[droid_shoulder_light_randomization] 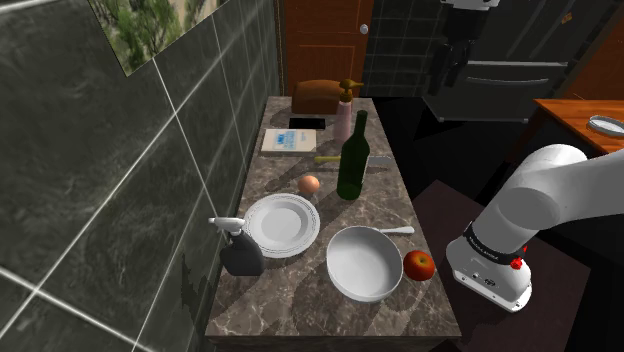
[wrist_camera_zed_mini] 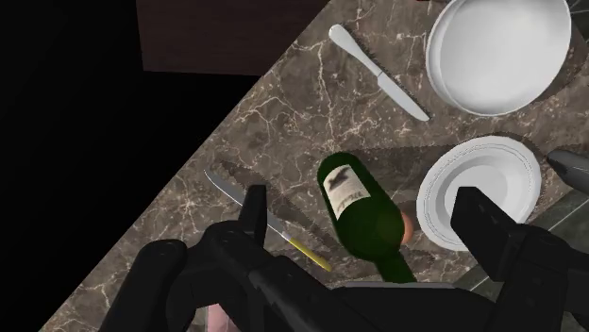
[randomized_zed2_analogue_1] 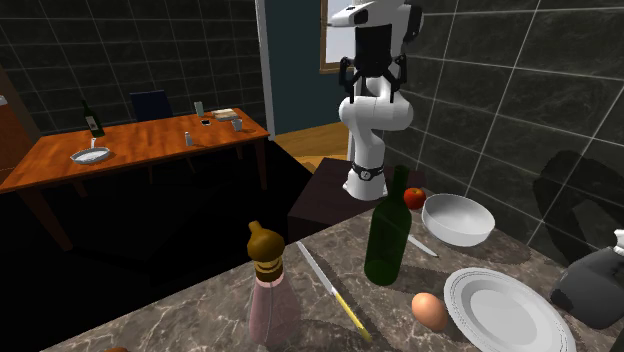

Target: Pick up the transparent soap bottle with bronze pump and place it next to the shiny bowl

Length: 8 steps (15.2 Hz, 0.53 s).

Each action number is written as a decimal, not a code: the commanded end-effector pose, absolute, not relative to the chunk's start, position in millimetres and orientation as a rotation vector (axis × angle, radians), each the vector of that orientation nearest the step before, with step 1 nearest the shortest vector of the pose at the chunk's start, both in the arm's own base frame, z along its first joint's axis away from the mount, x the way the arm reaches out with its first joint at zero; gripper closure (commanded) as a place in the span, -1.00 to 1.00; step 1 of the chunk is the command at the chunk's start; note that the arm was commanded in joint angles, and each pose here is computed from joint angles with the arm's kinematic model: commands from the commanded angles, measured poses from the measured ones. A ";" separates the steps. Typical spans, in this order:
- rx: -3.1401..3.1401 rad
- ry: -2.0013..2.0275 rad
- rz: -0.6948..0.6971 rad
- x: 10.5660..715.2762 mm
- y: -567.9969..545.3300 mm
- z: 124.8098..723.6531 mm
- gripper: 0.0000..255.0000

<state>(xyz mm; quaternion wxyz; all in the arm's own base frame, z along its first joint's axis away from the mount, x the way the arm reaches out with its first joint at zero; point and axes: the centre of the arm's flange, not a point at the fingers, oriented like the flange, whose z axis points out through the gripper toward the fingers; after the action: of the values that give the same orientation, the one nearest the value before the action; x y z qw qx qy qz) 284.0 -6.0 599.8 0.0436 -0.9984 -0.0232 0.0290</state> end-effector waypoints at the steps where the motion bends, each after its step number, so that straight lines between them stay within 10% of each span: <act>1: -3.052 -0.071 0.089 284.0 -6.0 599.8 -1.00; 8: -3.074 -0.093 0.088 369.0 -28.1 574.7 -1.00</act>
<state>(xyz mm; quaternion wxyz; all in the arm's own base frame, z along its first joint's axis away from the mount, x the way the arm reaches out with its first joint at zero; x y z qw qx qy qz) 357.2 -25.9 579.5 0.0344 -0.9986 -0.0292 0.0289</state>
